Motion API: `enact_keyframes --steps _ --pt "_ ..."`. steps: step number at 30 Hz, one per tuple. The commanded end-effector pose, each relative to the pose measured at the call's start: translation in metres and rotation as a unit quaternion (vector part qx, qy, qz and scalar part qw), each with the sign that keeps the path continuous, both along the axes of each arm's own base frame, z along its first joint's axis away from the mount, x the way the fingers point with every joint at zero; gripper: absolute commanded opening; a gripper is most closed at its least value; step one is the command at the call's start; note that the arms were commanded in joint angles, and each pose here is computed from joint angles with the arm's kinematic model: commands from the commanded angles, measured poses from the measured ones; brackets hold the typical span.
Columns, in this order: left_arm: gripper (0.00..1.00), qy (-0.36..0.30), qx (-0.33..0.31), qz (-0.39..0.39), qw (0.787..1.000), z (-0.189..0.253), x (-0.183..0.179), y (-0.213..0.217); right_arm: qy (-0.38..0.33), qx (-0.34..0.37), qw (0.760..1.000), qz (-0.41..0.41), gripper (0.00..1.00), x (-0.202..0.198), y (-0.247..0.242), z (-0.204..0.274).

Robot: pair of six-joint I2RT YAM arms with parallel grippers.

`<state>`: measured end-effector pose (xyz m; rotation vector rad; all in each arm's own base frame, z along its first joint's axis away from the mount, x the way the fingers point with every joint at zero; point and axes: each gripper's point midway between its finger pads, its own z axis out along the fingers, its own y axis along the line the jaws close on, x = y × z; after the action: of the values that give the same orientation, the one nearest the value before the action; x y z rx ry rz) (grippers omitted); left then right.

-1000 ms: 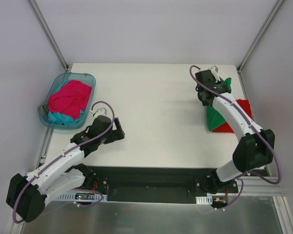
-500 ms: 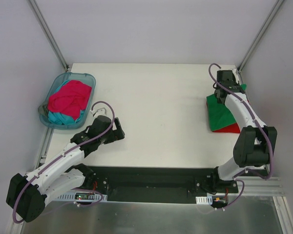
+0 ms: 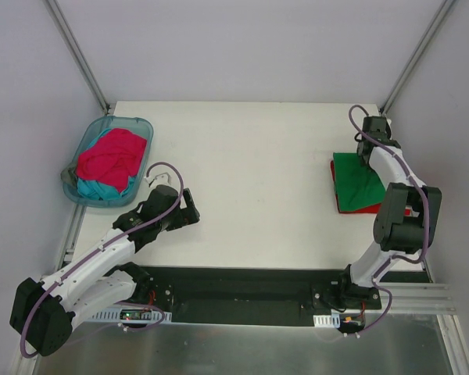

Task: Fold and stack the t-shirts
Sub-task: Put the neatly folded tshirt into the corner of the board with the right arm

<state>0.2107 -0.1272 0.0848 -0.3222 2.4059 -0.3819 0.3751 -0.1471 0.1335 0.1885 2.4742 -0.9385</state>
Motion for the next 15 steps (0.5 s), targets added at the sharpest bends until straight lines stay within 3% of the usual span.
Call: enact_keyframes --steps 1,8,11,12,14,15 --pt "0.99 0.005 0.015 0.014 1.000 -0.005 0.000 0.009 -0.054 0.046 0.997 -0.042 0.00 0.014 -0.006 -0.002" --pt "0.99 0.012 0.020 0.015 1.000 -0.008 0.000 0.009 -0.047 0.073 0.994 -0.068 0.01 0.021 -0.019 -0.017" --pt "0.99 0.013 0.021 0.016 1.000 -0.009 0.000 0.009 -0.045 0.078 0.993 -0.082 0.05 0.020 -0.023 -0.024" --pt "0.99 0.011 0.021 0.017 1.000 -0.008 0.001 0.009 -0.046 0.081 0.991 -0.092 0.14 0.018 -0.025 -0.026" --pt "0.99 0.012 0.019 0.016 1.000 -0.008 0.000 0.009 -0.048 0.077 0.990 -0.109 0.58 0.014 -0.029 -0.028" --pt "0.99 0.012 0.019 0.015 1.000 -0.008 0.000 0.009 -0.048 0.076 0.989 -0.115 0.59 0.014 -0.031 -0.028"
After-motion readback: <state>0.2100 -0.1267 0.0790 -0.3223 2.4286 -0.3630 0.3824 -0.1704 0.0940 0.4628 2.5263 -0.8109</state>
